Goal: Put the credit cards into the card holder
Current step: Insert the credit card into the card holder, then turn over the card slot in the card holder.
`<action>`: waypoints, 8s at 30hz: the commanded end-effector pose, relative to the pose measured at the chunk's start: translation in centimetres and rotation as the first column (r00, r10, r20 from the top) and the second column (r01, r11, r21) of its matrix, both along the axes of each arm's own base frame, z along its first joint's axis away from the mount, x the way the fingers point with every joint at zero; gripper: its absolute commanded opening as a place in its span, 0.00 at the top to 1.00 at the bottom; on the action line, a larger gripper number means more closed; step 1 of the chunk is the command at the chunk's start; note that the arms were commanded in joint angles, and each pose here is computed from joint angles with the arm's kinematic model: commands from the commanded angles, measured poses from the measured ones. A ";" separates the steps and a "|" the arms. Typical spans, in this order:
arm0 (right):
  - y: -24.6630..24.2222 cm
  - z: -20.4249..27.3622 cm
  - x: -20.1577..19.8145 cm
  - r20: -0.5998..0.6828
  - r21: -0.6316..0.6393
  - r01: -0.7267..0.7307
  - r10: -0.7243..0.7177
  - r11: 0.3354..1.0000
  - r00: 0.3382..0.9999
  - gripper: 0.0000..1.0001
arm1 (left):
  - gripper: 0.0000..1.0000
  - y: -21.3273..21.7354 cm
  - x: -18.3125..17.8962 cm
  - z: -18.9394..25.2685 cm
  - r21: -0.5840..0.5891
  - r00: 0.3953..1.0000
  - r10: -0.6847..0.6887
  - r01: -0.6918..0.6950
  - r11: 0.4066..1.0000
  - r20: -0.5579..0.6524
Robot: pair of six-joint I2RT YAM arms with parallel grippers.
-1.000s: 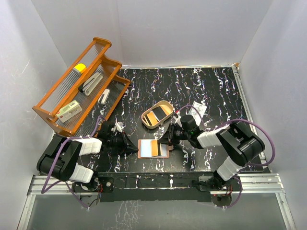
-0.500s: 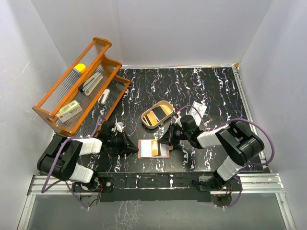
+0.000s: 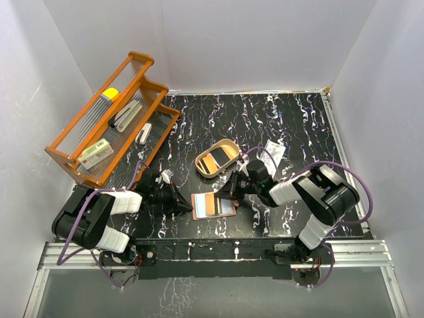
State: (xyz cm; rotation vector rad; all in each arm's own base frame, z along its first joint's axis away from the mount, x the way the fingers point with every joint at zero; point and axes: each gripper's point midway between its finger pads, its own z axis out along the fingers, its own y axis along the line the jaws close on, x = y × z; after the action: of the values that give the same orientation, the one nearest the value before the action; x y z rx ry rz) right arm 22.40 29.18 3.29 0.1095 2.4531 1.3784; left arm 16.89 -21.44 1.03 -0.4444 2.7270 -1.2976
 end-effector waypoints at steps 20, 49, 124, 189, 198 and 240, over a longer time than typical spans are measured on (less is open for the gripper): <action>-1.4 1.4 0.5 0.094 -0.259 -0.004 0.029 0.966 0.995 0.47 | 0.98 1.0 -1.9 -2.2 0.095 0.998 -0.003 0.010 0.995 -0.070; 4.7 4.7 -2.0 0.051 -0.032 -0.071 0.073 0.997 0.996 0.44 | 0.98 0.3 -0.4 -0.6 0.080 1.000 -0.001 0.003 0.997 -0.022; 8.2 1.8 -6.0 0.011 -0.065 -0.172 0.173 0.983 0.985 0.84 | 1.00 2.2 -1.8 0.3 0.141 0.998 0.068 -0.068 0.988 0.001; 4.2 4.5 -3.2 0.245 -0.357 -0.046 0.141 0.933 0.959 0.78 | 0.74 -1.9 0.0 5.5 -0.163 0.998 0.047 -0.040 0.986 0.038; 3.9 4.9 -2.6 0.275 -0.383 -0.026 0.141 0.923 0.951 0.76 | 0.74 -2.3 0.3 5.7 -0.164 0.998 0.044 -0.036 0.986 0.047; 0.3 10.6 13.7 0.461 -0.523 0.042 0.241 0.852 0.854 0.38 | 0.74 -4.6 1.1 5.6 -0.094 0.994 -0.038 0.047 0.994 0.098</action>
State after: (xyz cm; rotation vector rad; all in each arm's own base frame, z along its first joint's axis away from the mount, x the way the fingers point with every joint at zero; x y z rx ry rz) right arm 34.46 27.43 11.49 -0.3777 2.3469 0.5411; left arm 17.66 -26.33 5.44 -0.3876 2.6391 -1.4822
